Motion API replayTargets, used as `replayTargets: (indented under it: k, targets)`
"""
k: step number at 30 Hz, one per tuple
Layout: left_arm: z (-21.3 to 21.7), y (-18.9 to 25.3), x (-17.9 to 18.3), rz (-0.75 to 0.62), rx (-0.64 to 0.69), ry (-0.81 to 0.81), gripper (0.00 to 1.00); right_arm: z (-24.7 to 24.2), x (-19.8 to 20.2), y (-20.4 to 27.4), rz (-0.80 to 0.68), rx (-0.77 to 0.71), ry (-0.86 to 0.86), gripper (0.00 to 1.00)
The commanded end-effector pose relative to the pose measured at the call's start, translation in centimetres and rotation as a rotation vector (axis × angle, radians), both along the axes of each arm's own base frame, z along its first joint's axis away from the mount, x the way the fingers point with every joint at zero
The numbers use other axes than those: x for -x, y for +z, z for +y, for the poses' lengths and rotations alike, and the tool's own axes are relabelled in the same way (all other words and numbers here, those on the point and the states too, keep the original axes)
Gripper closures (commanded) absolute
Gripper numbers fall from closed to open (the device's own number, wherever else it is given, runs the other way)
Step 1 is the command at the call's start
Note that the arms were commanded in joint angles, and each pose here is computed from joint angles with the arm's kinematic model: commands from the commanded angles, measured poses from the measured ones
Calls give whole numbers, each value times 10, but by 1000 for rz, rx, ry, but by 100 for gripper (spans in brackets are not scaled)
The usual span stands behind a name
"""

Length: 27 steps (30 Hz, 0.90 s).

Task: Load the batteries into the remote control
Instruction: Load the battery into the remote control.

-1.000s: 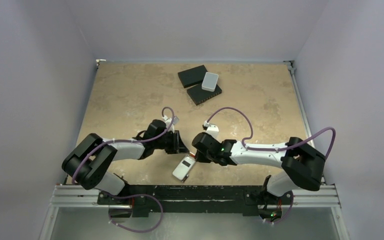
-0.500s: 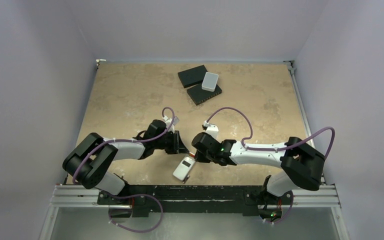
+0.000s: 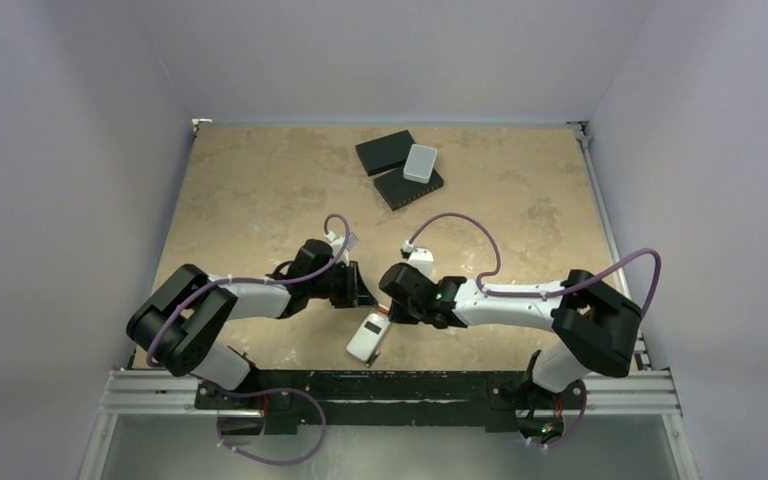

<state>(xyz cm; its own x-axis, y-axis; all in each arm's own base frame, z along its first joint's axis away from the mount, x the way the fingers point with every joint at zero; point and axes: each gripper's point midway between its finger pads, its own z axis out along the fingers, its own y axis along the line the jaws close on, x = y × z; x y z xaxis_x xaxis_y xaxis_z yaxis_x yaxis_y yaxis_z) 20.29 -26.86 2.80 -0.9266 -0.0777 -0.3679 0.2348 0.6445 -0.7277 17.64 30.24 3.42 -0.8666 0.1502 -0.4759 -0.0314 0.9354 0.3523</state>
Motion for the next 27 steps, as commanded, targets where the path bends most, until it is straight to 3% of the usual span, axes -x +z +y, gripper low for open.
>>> replayTargets:
  k: [1,8,14,27]
  targets:
    - [-12,14,-3,-45,50,-39,86,13,-12,3,-25,-12,-7,85]
    - [-11,14,-1,-39,51,-42,86,5,-12,-10,-14,67,3,87]
    - [-12,17,0,-43,57,-41,86,-4,-13,-22,-4,172,24,80]
    - [-11,22,3,-55,73,-43,86,-14,-16,-33,23,336,61,83]
